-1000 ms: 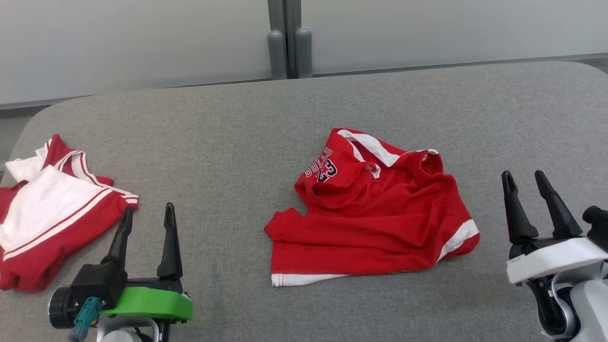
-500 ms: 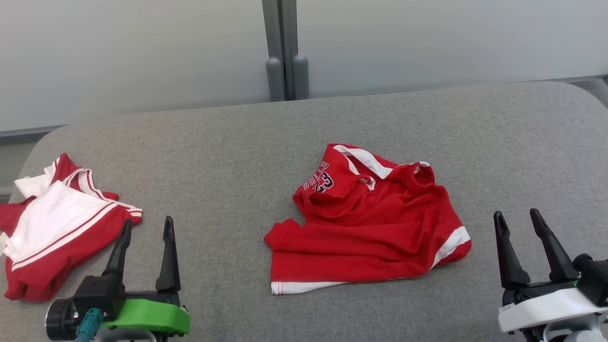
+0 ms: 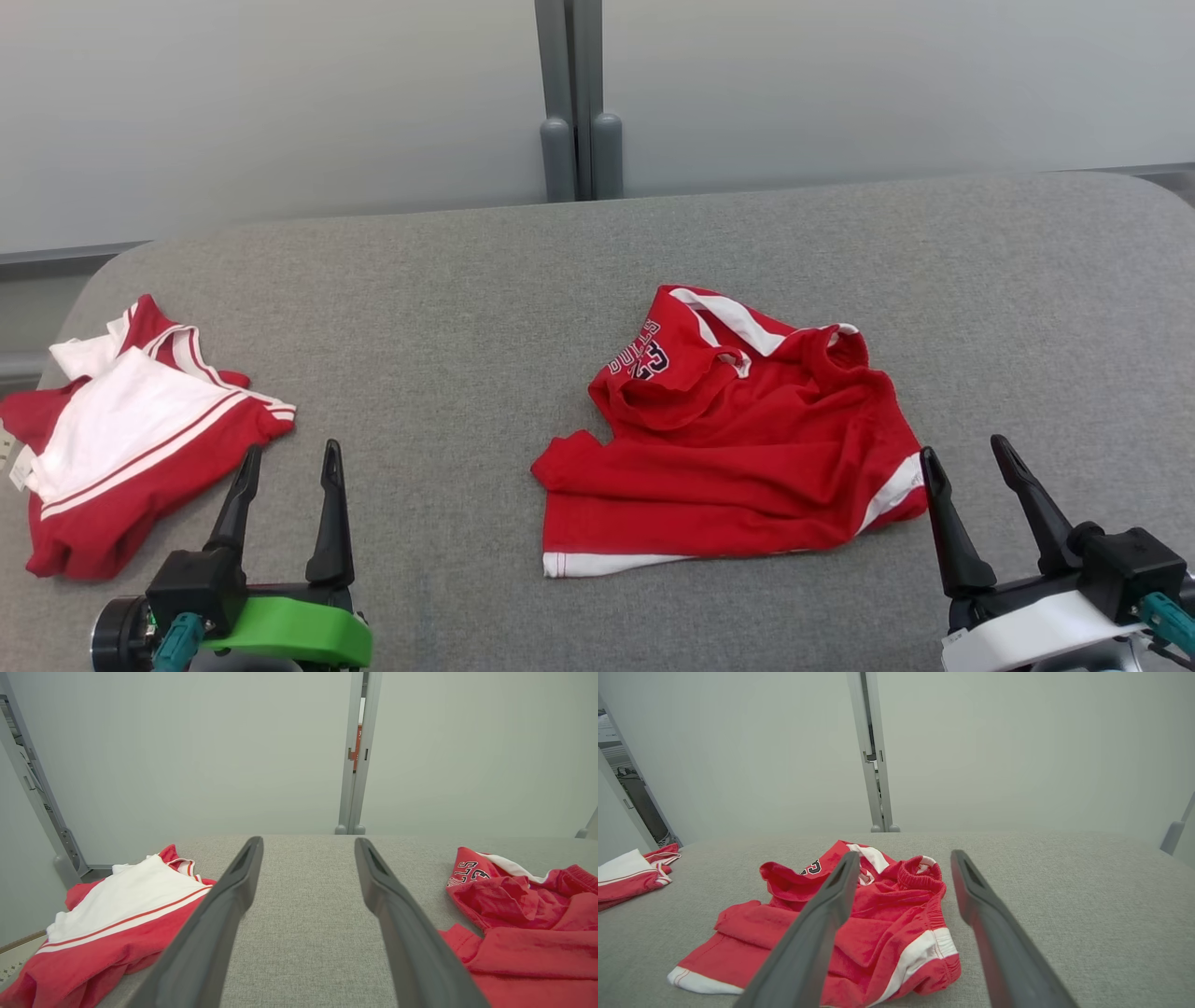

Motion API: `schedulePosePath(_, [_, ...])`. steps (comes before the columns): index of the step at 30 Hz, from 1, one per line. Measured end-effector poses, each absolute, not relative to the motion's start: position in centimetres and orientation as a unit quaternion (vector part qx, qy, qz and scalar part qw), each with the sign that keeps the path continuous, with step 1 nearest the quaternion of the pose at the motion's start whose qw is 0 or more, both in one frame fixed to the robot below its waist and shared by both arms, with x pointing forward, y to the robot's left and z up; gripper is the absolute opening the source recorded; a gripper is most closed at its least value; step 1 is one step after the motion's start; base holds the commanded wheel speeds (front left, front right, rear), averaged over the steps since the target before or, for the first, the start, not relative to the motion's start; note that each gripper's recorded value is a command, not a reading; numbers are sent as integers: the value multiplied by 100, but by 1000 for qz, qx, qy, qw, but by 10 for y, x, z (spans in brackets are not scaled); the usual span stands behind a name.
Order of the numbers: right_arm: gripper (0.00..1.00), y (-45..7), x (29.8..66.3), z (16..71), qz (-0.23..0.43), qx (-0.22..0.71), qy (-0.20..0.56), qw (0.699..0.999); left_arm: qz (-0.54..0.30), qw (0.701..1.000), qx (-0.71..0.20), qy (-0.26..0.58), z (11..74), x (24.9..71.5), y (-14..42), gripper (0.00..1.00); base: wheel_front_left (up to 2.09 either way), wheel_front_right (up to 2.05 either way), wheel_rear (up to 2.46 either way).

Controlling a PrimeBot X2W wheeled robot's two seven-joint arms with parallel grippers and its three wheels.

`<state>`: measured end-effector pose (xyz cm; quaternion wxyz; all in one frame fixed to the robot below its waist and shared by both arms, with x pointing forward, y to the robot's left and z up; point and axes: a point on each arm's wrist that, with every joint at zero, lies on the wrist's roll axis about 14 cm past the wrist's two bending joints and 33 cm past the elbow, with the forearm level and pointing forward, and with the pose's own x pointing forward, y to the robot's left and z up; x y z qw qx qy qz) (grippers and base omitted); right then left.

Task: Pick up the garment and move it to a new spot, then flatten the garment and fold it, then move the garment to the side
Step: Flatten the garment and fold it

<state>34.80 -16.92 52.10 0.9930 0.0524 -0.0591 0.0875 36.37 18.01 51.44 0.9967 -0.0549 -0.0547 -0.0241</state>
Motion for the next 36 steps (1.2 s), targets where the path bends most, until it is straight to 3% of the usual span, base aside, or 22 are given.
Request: schedulePosePath(36, [100, -168, 350, 512, 86, 42, -40, 995, -22, 997, -58, -45, 508, 362, 181, 100, 0, 0, 0])
